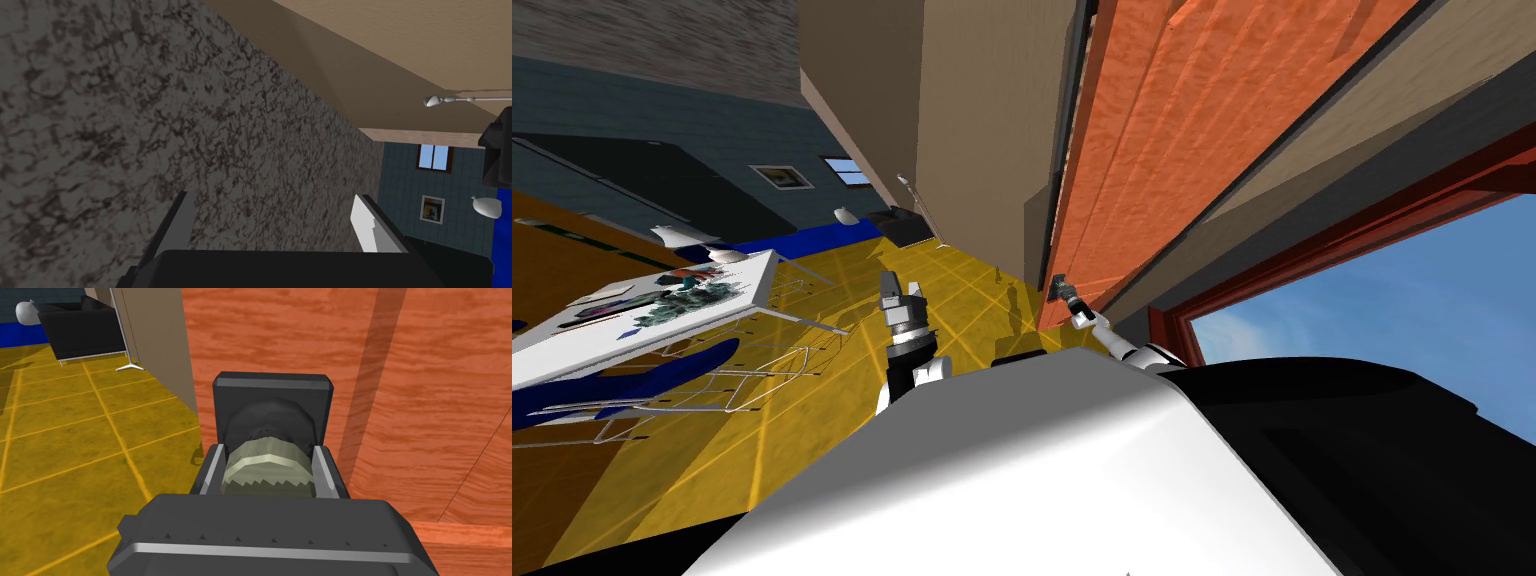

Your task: Pull the door open

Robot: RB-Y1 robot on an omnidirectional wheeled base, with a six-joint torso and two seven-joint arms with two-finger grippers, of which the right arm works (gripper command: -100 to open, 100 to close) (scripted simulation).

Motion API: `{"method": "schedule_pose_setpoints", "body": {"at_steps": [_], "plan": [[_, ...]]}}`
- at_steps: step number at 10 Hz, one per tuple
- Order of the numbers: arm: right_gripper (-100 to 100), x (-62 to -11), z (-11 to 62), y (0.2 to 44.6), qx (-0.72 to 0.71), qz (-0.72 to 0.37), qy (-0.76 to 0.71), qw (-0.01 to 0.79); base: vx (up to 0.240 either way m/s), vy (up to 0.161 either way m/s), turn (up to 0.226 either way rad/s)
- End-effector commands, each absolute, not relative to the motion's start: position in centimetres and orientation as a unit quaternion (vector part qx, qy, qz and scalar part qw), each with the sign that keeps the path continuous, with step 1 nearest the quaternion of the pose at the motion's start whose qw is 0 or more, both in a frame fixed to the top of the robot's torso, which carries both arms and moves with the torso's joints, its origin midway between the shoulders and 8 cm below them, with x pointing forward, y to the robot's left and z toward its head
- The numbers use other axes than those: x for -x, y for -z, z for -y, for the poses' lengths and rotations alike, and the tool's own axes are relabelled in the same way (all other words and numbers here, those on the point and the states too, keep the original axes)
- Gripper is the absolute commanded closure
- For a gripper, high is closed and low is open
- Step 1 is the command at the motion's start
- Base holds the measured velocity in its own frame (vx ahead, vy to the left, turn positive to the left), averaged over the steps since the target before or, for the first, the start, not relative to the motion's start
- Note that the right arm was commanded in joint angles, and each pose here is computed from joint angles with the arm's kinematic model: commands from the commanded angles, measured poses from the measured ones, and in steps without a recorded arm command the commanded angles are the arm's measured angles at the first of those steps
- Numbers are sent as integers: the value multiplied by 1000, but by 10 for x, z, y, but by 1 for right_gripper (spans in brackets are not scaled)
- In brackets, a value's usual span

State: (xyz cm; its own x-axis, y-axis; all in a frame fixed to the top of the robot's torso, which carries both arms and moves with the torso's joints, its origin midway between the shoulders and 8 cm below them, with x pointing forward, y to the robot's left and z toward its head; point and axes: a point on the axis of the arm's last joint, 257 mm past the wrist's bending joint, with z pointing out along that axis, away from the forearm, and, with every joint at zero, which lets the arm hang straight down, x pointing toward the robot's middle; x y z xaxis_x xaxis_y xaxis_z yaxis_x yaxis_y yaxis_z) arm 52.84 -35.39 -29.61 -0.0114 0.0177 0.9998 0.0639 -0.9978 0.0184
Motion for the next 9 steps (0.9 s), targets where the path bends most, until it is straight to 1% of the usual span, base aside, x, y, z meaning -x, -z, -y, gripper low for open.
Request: {"method": "schedule_pose_setpoints", "body": {"at_steps": [1,3,4,5,9], "plan": [[100,-517,355,291,696,47,716,27,-3,8,-124],[100,-499,346,290,693,70,716,51,-7,-1,-138],[100,-499,349,289,693,72,716,49,-11,-5,-65],[100,-489,345,290,692,84,715,61,-8,-4,-91],[100,-449,328,294,693,123,702,113,-3,-9,-144]]}}
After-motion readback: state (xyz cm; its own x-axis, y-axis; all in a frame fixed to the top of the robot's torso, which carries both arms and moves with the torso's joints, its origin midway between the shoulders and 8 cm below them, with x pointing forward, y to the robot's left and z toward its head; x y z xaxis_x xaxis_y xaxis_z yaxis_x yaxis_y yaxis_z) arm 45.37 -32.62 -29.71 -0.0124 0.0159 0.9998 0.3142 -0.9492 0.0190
